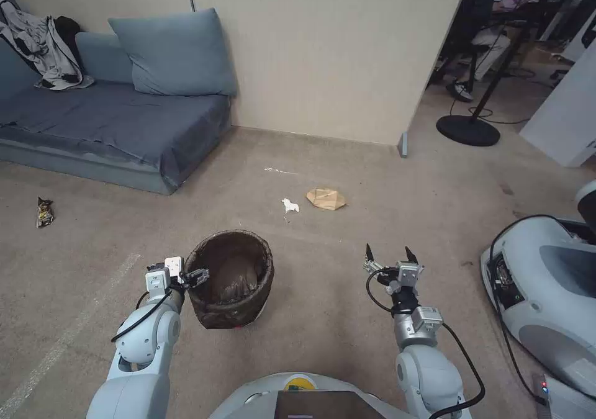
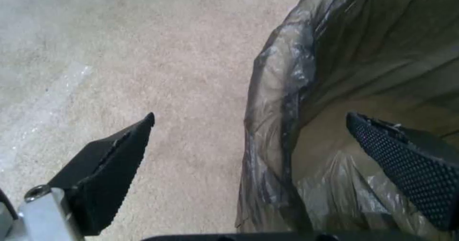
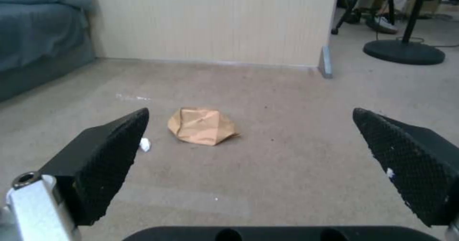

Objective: Pick up the trash bin, then pick up the garbage from the floor and place it into the trash bin.

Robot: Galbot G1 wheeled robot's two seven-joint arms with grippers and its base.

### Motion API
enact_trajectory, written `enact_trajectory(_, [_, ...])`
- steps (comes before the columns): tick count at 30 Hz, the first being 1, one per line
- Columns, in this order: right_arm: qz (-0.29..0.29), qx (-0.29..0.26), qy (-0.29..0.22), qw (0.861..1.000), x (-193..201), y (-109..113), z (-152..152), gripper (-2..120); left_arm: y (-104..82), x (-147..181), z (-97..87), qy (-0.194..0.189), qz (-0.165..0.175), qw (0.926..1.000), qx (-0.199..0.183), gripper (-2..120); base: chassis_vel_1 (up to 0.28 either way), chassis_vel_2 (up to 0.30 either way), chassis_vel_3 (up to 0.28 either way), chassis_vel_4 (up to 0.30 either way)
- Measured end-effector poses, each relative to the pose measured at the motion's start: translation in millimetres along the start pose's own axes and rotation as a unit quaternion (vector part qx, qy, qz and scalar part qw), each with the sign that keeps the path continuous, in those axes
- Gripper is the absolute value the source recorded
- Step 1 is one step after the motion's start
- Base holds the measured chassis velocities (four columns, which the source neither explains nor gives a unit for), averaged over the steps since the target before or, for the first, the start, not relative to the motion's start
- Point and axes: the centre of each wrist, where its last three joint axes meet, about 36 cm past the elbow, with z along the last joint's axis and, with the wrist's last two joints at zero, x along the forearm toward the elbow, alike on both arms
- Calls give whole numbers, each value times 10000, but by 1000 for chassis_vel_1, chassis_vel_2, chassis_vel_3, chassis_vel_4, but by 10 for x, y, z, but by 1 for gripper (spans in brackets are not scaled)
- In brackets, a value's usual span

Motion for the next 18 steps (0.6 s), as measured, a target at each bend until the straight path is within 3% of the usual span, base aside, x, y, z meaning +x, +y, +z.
enact_trajectory(13, [-9,-19,-15,10000,-14,22,9,100,-13,-62,57,100,6,9999,43,99,0,0,0,0])
enact_trajectory(18, [-14,-19,-21,10000,-17,26,12,100,-9,-87,75,127,-48,9999,40,85,0,0,0,0])
